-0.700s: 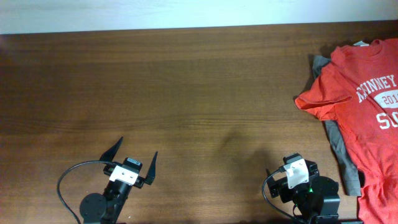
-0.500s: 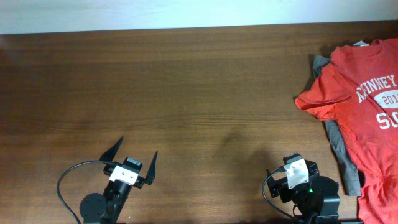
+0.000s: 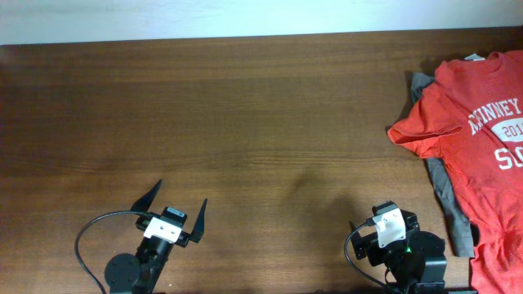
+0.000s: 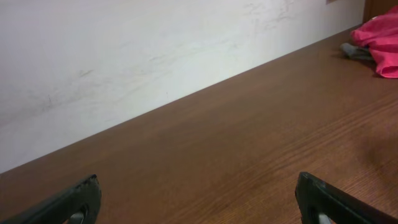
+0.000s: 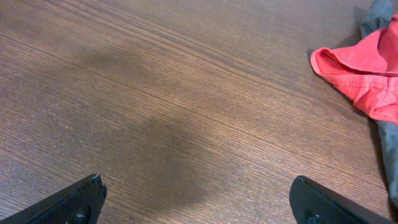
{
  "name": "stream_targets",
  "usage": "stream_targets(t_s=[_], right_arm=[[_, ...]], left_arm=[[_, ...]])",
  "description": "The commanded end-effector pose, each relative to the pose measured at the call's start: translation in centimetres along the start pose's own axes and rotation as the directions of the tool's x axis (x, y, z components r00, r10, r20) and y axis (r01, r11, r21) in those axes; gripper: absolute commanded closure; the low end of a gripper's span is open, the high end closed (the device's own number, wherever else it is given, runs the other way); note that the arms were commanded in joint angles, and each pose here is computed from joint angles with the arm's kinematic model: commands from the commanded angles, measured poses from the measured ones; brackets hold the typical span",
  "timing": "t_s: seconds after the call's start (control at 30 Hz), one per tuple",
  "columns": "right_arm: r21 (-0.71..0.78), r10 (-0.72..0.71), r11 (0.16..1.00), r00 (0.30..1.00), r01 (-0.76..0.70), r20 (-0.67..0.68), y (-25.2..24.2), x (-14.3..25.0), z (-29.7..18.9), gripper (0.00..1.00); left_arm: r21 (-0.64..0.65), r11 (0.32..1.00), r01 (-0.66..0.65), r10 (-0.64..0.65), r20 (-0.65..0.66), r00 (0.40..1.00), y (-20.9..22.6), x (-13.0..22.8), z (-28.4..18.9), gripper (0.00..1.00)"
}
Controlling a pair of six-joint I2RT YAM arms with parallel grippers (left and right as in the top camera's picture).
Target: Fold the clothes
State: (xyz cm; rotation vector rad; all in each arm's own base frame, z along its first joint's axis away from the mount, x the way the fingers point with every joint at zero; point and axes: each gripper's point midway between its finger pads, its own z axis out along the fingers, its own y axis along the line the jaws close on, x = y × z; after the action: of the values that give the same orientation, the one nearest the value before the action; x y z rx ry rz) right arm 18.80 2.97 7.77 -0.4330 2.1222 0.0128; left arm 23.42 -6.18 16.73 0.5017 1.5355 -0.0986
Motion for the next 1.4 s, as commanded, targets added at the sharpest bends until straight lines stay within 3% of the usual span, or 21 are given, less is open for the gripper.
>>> stream_targets(t_s=[0.0, 0.97, 1.2, 1.37], right_arm=[[0.004, -0.003, 1.000, 1.000, 0.003, -0.001, 0.0, 0.2, 0.1, 0.01], [0.017, -0.005, 1.000, 1.000, 0.005, 0.002, -0.2, 0.1, 0.1, 0.01], [-0.005, -0.026, 1.000, 0.992, 0.027, 0.127, -0.1, -2.9, -0.1, 0.01], [-0.192, -0.038, 0.977, 0.961, 0.094, 0.275, 3.3, -5.8, -1.0, 0.01]], left_arm=[[-0.003, 1.000, -0.012, 0.012, 0.000, 1.000, 0.0, 0.2, 0.0, 0.01], [0.005, 1.000, -0.013, 0.013, 0.004, 1.000, -0.2, 0.1, 0.0, 0.01], [0.008, 1.000, -0.015, 0.015, 0.011, 1.000, -0.2, 0.0, 0.0, 0.01], [0.188, 0.982, -0.021, 0.010, 0.062, 0.998, -3.3, -0.8, -0.3, 0.01]])
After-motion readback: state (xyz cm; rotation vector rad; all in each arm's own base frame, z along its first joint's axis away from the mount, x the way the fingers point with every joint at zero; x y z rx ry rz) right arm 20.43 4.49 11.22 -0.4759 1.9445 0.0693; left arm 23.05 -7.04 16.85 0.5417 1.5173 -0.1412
